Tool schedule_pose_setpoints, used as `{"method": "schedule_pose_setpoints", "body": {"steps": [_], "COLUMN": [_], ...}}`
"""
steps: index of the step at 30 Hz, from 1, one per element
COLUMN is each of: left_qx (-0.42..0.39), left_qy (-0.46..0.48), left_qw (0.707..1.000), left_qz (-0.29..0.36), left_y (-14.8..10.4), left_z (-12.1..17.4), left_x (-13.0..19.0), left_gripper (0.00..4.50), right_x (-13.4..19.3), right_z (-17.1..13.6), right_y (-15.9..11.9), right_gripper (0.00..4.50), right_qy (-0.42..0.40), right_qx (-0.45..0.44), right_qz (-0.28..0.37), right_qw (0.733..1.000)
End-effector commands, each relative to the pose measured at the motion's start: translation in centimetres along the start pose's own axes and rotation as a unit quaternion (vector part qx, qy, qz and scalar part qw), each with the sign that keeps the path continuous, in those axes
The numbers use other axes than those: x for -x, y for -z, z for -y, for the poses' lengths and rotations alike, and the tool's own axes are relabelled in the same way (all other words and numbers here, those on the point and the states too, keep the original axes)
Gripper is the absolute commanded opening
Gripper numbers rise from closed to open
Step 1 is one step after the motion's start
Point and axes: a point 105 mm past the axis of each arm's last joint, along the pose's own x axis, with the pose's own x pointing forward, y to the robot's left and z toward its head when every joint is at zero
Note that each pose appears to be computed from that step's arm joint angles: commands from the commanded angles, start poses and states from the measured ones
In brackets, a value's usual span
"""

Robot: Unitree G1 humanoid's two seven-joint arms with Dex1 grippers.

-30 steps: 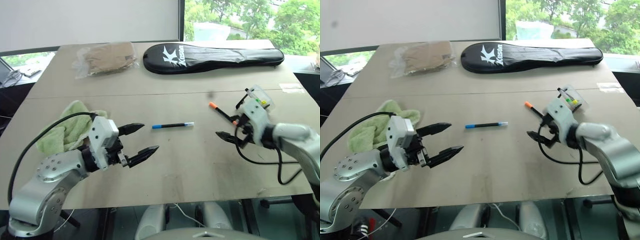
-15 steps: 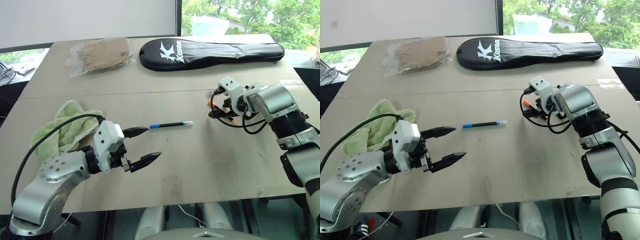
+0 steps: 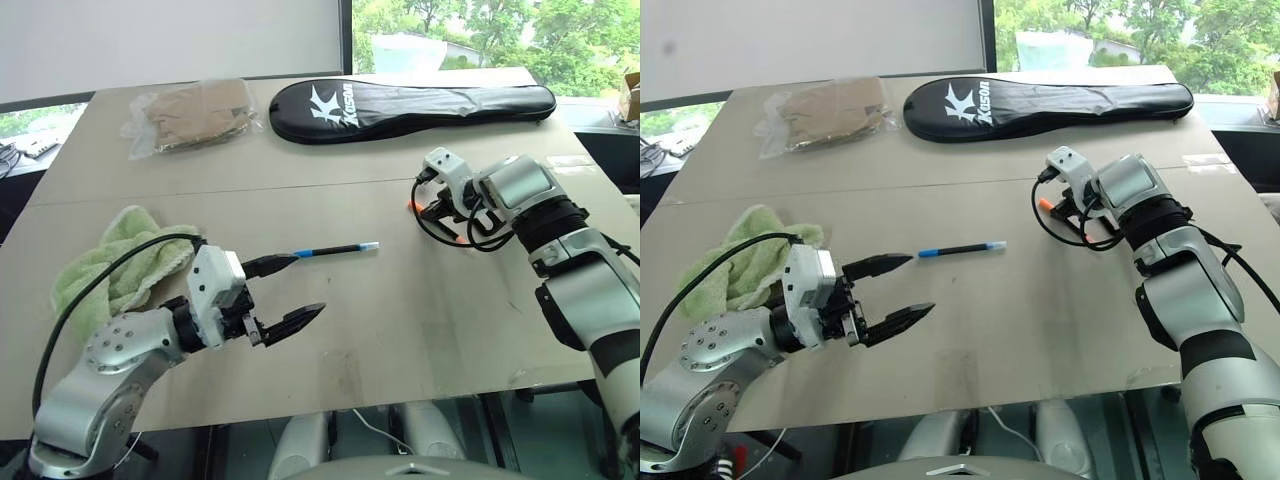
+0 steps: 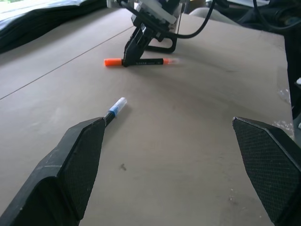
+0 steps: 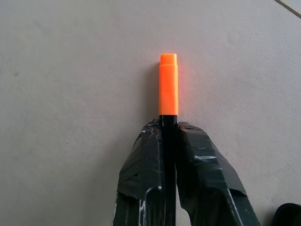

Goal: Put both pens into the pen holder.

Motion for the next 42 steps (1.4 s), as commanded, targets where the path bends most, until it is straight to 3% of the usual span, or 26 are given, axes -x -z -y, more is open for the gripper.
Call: {"method": "schedule_pose_setpoints", "body": {"steps": [1,4,6,9,11,15,18,24,30,42], "left_qx": [-0.008,-0.012,-0.014,-0.015,-0.015,-0.017,-0.01,-0.02,-0.019,-0.021], "left_qy": [0.008,0.0,-0.001,0.002,0.011,0.026,0.06,0.093,0.082,0.061], "left_qw": [0.999,0.998,0.996,0.995,0.994,0.992,0.988,0.987,0.989,0.991], "left_qz": [0.034,0.069,0.083,0.1,0.11,0.123,0.14,0.13,0.122,0.121], "left_y": [-1.5,-2.6,-3.2,-4.1,-4.7,-5.3,-5.9,-5.6,-5.3,-5.5], "left_z": [0.5,0.3,0.1,-0.4,-0.6,-0.9,-0.5,-0.6,-0.9,-0.7], "left_x": [0.2,0.1,-0.2,-0.8,-1.2,-2.1,-3.3,-3.7,-3.3,-3.7], "left_gripper": [4.5,4.5,4.5,4.5,4.5,4.5,4.5,4.5,4.5,4.5], "right_x": [2.3,7.1,10.7,14.8,17.1,18.5,17.8,16.6,17.9,13.3], "right_z": [-0.1,-1.4,-2.3,-3.5,-4.0,-3.6,-2.3,-1.1,0.8,3.7], "right_y": [-1.7,-4.7,-6.2,-6.5,-6.4,-5.6,-4.4,-4.1,-4.5,-0.8], "right_gripper": [0.06,0.06,0.06,0.06,0.06,0.06,0.06,0.06,0.06,0.06], "right_qy": [-0.02,-0.06,-0.083,-0.086,-0.044,0.053,0.136,0.198,0.234,0.265], "right_qx": [-0.009,-0.008,-0.013,0.006,0.038,0.072,0.092,0.131,0.117,0.123], "right_qz": [0.077,0.215,0.324,0.407,0.448,0.469,0.469,0.489,0.511,0.446], "right_qw": [0.997,0.975,0.942,0.909,0.892,0.879,0.868,0.839,0.818,0.846]}}
